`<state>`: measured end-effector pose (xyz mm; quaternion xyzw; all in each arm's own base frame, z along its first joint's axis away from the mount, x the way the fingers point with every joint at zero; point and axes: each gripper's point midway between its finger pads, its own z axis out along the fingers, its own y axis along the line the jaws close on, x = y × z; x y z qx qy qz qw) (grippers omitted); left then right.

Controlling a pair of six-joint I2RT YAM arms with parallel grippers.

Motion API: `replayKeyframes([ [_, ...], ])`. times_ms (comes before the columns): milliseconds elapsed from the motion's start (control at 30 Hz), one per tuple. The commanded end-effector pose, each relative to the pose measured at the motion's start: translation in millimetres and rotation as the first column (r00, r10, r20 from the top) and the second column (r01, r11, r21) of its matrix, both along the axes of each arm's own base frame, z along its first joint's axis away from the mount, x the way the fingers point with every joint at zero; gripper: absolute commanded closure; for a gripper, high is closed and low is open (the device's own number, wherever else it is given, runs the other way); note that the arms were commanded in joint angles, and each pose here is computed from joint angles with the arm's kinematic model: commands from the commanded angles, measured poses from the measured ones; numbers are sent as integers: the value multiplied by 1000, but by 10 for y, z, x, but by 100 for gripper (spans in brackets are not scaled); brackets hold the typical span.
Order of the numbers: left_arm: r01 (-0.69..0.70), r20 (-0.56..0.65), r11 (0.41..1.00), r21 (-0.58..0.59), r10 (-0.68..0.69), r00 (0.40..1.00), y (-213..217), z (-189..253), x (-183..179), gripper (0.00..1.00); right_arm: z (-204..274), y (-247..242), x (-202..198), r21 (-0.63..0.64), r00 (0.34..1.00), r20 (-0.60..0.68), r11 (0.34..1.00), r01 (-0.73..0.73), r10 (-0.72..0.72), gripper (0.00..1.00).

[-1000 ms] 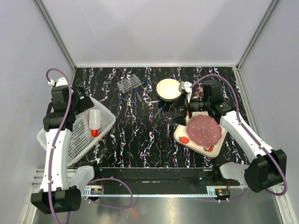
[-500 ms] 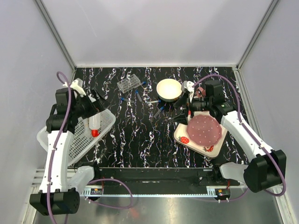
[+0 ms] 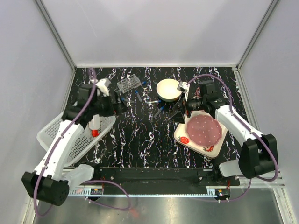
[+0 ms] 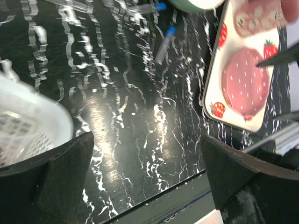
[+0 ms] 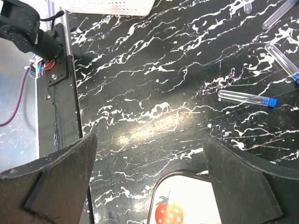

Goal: Organize the chemistry lab equipment

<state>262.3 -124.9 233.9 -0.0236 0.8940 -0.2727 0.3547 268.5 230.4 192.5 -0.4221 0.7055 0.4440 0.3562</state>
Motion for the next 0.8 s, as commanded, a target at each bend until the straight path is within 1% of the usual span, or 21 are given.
replayKeyframes([
  [0, 132, 73, 990, 55, -136, 988, -495, -19, 109, 1, 91, -51, 178, -21, 998, 29, 999, 50, -49, 0],
  [33, 152, 43, 985, 77, -155, 987, -604, -148, 116, 1, 65, -67, 176, -30, 999, 23, 998, 50, -49, 0],
  [67, 177, 40, 978, 115, -182, 982, -764, -220, 81, 1, 56, -91, 189, -33, 998, 18, 998, 55, -55, 0],
  [133, 197, 38, 973, 123, -203, 978, -974, -298, 123, 2, 69, -195, 239, -33, 996, 25, 996, 86, -85, 0],
  [167, 227, -6, 963, 146, -229, 973, -1133, -487, 134, 5, 41, -234, 242, -34, 995, 18, 995, 96, -96, 0],
  [233, 278, -6, 950, 141, -280, 960, -1419, -515, 192, 9, 59, -354, 295, -27, 991, 26, 991, 132, -131, 0],
  [267, 294, -53, 941, 165, -289, 956, -1522, -722, 259, 14, 44, -385, 283, -20, 990, 18, 990, 137, -137, 0],
  [300, 312, -65, 933, 180, -305, 950, -1602, -807, 317, 16, 47, -463, 322, -15, 987, 17, 987, 162, -162, 0],
  [333, 323, -43, 929, 179, -321, 946, -1731, -730, 414, 19, 78, -491, 335, -3, 985, 25, 985, 173, -173, 0],
  [367, 339, -51, 921, 193, -336, 941, -1814, -784, 449, 23, 71, -516, 330, 6, 984, 19, 984, 176, -176, 0],
  [400, 361, -101, 905, 225, -346, 933, -1870, -1028, 510, 24, 83, -543, 342, 12, 982, 22, 983, 185, -185, 0],
  [433, 359, -84, 906, 225, -349, 933, -1960, -967, 608, 26, 109, -588, 362, 20, 980, 28, 980, 198, -199, 0],
  [500, 375, -131, 891, 257, -352, 927, -2019, -1204, 694, 31, 108, -621, 366, 27, 979, 28, 979, 204, -204, 0],
  [533, 372, -119, 892, 255, -353, 928, -2080, -1177, 770, 32, 122, -638, 370, 31, 978, 33, 978, 207, -208, 0],
  [667, 365, -129, 883, 294, -342, 931, -2143, -1318, 927, 36, 119, -667, 366, 40, 977, 32, 977, 209, -210, 0],
  [767, 367, -141, 879, 303, -340, 930, -2208, -1421, 1003, 42, 125, -666, 365, 46, 978, 27, 978, 204, -205, 0],
])
